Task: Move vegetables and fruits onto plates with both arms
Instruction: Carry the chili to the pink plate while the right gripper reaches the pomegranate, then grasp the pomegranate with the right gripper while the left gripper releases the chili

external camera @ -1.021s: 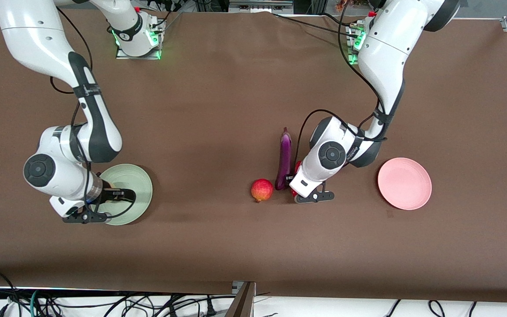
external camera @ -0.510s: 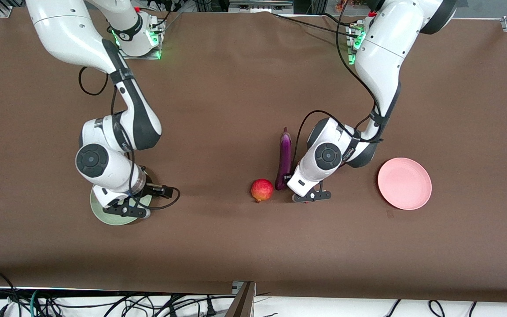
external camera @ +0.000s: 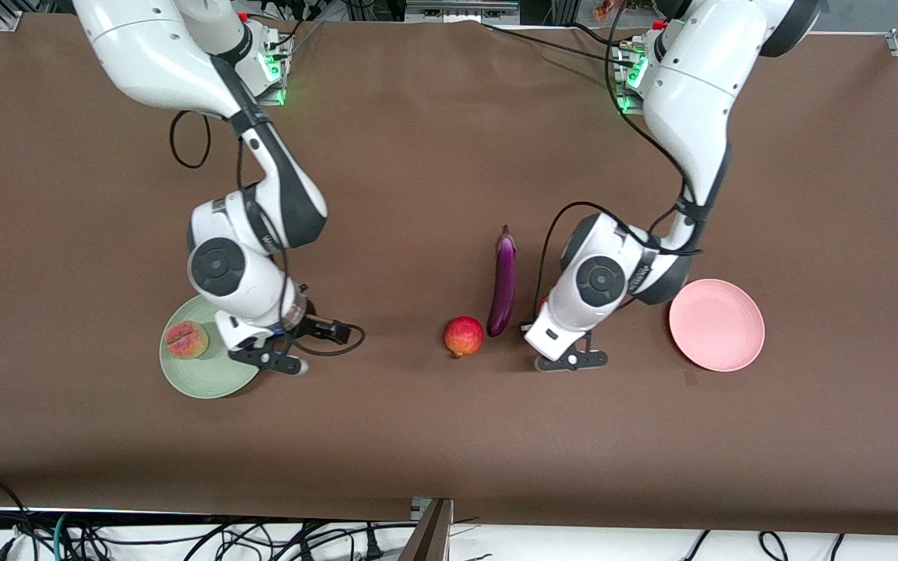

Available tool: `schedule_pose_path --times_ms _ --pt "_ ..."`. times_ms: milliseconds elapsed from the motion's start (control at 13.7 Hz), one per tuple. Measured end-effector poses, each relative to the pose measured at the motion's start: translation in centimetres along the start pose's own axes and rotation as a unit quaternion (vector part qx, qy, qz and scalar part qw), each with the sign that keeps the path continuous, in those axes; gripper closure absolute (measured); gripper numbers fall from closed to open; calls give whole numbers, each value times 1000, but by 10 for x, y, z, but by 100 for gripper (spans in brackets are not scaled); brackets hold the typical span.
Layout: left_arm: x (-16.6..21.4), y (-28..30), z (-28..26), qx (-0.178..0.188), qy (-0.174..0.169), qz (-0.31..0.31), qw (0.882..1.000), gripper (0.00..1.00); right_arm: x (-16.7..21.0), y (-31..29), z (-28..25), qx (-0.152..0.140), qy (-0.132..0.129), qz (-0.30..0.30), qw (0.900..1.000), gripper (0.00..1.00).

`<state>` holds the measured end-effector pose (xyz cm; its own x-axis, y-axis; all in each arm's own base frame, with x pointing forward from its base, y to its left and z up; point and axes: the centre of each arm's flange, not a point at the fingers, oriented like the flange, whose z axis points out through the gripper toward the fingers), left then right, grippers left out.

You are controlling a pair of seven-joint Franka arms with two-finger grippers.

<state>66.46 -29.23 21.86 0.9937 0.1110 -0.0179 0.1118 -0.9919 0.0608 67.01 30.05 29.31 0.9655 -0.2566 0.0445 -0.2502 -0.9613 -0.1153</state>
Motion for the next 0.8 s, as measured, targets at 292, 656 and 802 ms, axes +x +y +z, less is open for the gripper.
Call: schedule_pose_path --times_ms 292,656,802 --pt "37 -93 -64 52 -19 43 998 85 -61 -83 34 56 37 34 997 0" --pt "62 -221 -67 87 -60 111 988 85 -106 -141 65 118 58 91 987 0" --pt "67 -261 -58 101 -72 130 984 85 -112 -152 78 133 63 101 984 0"
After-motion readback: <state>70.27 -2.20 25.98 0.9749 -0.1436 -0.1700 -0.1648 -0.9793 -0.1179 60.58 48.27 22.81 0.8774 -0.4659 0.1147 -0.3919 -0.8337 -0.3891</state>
